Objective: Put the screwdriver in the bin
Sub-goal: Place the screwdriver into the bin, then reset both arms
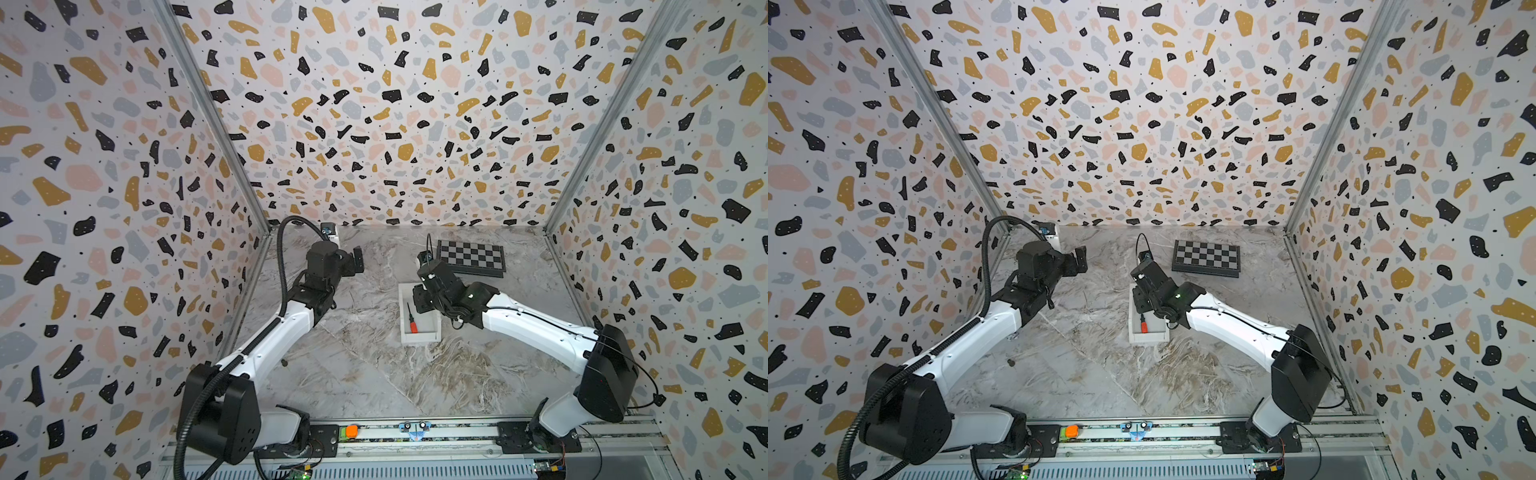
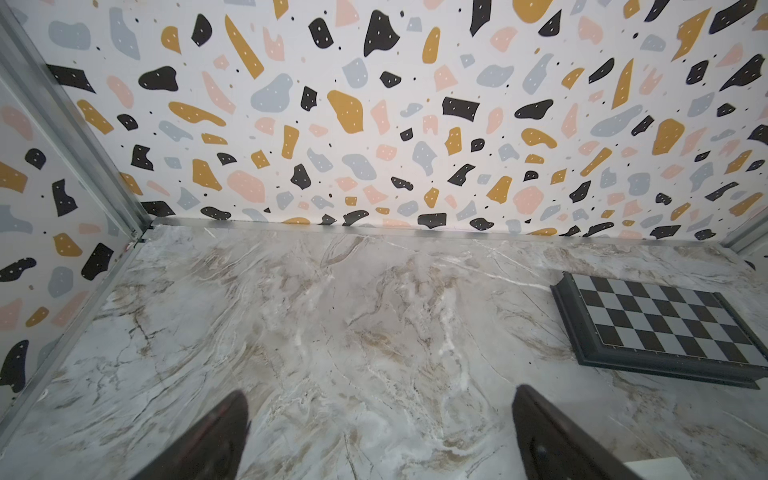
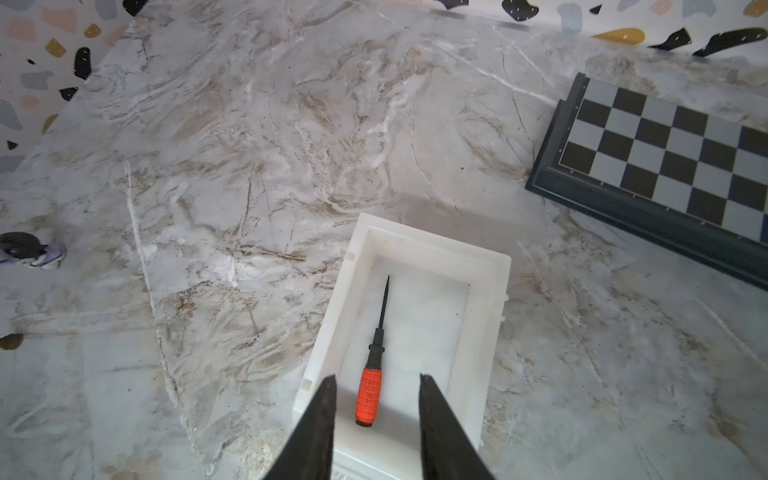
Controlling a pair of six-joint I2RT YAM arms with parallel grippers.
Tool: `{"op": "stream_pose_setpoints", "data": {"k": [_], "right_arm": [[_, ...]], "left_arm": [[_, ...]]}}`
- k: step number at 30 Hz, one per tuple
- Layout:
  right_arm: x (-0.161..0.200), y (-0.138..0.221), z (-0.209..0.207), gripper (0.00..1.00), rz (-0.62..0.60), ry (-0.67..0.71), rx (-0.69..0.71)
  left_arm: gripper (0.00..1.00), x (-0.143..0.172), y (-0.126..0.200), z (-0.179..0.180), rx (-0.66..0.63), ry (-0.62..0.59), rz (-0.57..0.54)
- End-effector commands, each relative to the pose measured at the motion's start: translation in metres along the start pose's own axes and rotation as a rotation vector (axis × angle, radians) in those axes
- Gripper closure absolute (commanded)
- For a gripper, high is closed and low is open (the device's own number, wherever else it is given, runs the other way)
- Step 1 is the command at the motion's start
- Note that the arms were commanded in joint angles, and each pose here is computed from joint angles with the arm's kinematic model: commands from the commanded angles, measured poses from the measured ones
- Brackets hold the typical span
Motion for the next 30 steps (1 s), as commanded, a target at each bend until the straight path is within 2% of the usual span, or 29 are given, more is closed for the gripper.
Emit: {"op": "stream_pose_setpoints", "data": {"k": [1,6,12,14,18,21,22,25,27,28,30], "right_arm": [[-0.040,0.040,-0.005,0.64,-0.125,0.036,-0.038],[-0.064,0.069,-0.032,0.62,-0.190,0.034,-0.065],[-0.071,0.092,-0.077,0.60,-0.243,0.020,-0.054],[-0.069,0.094,-0.096,0.53,-0.250,0.001,-0.048],[-0.067,0.102,-0.125,0.40,-0.267,-0.010,-0.021],[-0.065,0.106,-0.137,0.32,-0.288,-0.002,0.002],[-0.065,0.107,-0.140,0.22,-0.296,-0.007,0.000],[-0.065,0.111,-0.150,0.19,-0.314,-0.023,0.004],[-0.064,0.117,-0.164,0.11,-0.323,-0.041,0.038],[-0.063,0.121,-0.169,0.00,-0.335,-0.045,0.047],[-0.061,0.131,-0.179,0.01,-0.368,-0.053,0.061]], "left_arm": [[0.00,-0.028,0.012,-0.004,0.037,0.009,-0.109],[0.00,-0.051,0.025,-0.009,0.074,0.049,-0.156],[0.02,-0.033,0.040,-0.004,0.076,0.099,-0.173],[0.03,-0.027,0.048,0.005,0.038,0.080,-0.179],[0.01,-0.026,0.073,0.036,-0.127,0.044,-0.211],[0.00,-0.025,0.091,0.051,-0.185,0.022,-0.247],[0.00,-0.023,0.095,0.057,-0.203,0.014,-0.251],[0.03,-0.014,0.099,0.075,-0.254,0.005,-0.245],[0.06,-0.007,0.100,0.092,-0.300,0.023,-0.232],[0.07,-0.005,0.099,0.099,-0.309,0.038,-0.227],[0.09,-0.002,0.098,0.108,-0.296,0.076,-0.233]]}}
Point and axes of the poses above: each gripper's point midway between its finger pads, its own y axis back along the fingers, its own z axis along the line the jaws close on, x = y × z, the point moved 1 cm from there along y, back along the fingers, and after that the axes turned 3 degrees about -y, right-handed, at the moved point
